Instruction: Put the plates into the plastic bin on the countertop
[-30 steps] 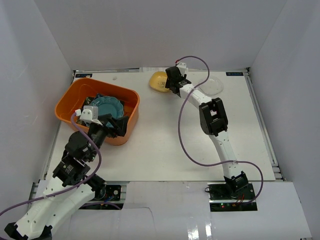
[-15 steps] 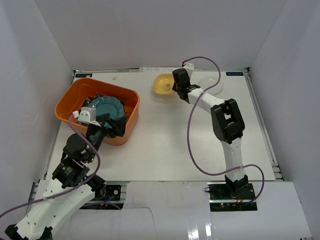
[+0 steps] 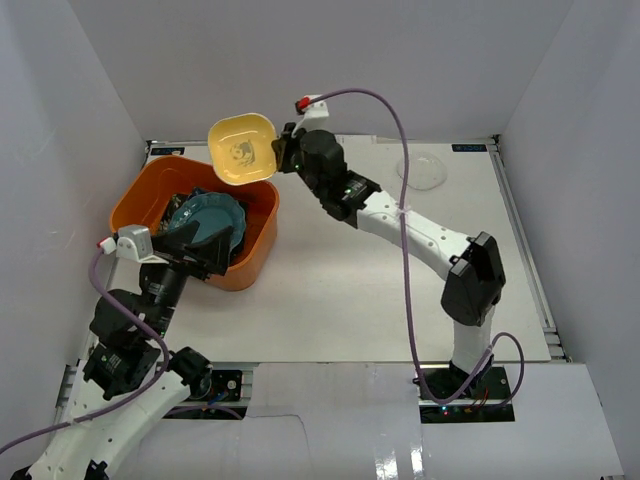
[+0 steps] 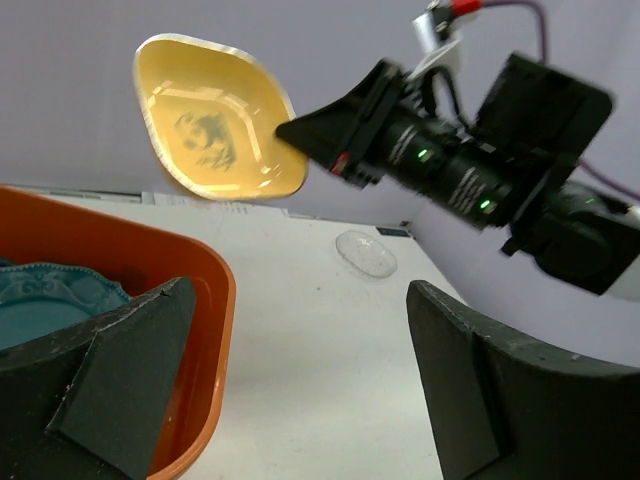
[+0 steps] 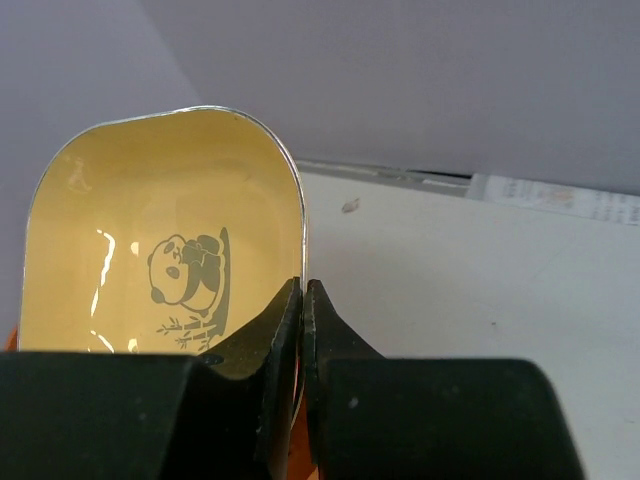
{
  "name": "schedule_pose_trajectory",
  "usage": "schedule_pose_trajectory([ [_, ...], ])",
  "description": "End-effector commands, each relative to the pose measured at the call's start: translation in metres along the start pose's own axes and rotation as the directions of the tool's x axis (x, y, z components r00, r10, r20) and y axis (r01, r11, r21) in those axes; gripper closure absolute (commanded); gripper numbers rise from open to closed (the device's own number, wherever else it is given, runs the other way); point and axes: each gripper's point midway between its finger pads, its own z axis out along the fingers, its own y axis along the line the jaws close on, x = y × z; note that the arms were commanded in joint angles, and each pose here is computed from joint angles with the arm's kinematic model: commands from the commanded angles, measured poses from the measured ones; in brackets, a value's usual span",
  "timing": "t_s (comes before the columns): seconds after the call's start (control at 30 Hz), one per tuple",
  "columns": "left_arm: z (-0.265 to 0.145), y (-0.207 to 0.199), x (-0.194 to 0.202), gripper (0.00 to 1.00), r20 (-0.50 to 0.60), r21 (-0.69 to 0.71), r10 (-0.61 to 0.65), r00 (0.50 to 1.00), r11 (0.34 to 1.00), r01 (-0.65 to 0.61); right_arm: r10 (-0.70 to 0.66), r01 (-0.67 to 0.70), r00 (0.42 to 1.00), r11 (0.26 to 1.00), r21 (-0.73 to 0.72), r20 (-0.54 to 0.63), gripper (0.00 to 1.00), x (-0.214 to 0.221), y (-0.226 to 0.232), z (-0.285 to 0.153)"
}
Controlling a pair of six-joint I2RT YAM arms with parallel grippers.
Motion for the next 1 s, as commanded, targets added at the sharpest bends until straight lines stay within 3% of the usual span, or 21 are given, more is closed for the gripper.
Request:
schedule_pose_trajectory([
  [0.0, -0.007, -0.002, -0.029, 0.02, 0.073, -0.004, -0.007, 0.997, 1.000, 0.008, -0.060, 0.054, 0.994, 0.996, -0.076, -0.087, 0.92, 0.042, 0.035, 0.011],
  [0.27, -0.017, 0.007, -0.042, 0.02, 0.123, -0.042, 0.005, 0.992, 0.999, 0.000, -0.162, 0.132, 0.973, 0.975, -0.180, -0.165, 0.92, 0.107, 0.104, 0.020],
  [0.47, -0.019, 0.012, -0.039, 0.02, 0.134, -0.058, 0.007, 0.991, 0.998, 0.001, -0.201, 0.159, 0.953, 0.968, -0.194, -0.225, 0.88, 0.136, 0.109, 0.018],
  [0.53, -0.018, 0.012, -0.038, 0.02, 0.133, -0.060, 0.009, 0.991, 0.998, -0.001, -0.193, 0.154, 0.957, 0.971, -0.185, -0.217, 0.73, 0.132, 0.107, 0.016],
  [0.57, -0.018, 0.013, -0.036, 0.02, 0.130, -0.061, 0.010, 0.991, 0.998, -0.002, -0.192, 0.154, 0.958, 0.971, -0.182, -0.213, 0.60, 0.133, 0.106, 0.014],
  [0.67, -0.017, 0.014, -0.032, 0.02, 0.122, -0.065, 0.011, 0.992, 0.998, -0.003, -0.189, 0.159, 0.964, 0.974, -0.163, -0.186, 0.41, 0.114, 0.101, 0.009],
  [0.8, -0.014, 0.015, -0.024, 0.02, 0.105, -0.065, 0.005, 0.994, 0.998, 0.002, -0.147, 0.129, 0.980, 0.982, -0.136, -0.137, 0.39, 0.079, 0.085, 0.001],
  [0.97, -0.009, 0.013, -0.011, 0.02, 0.071, -0.051, 0.006, 0.997, 0.999, -0.003, -0.049, 0.058, 0.995, 0.994, 0.091, -0.091, 0.40, 0.049, -0.039, -0.008],
])
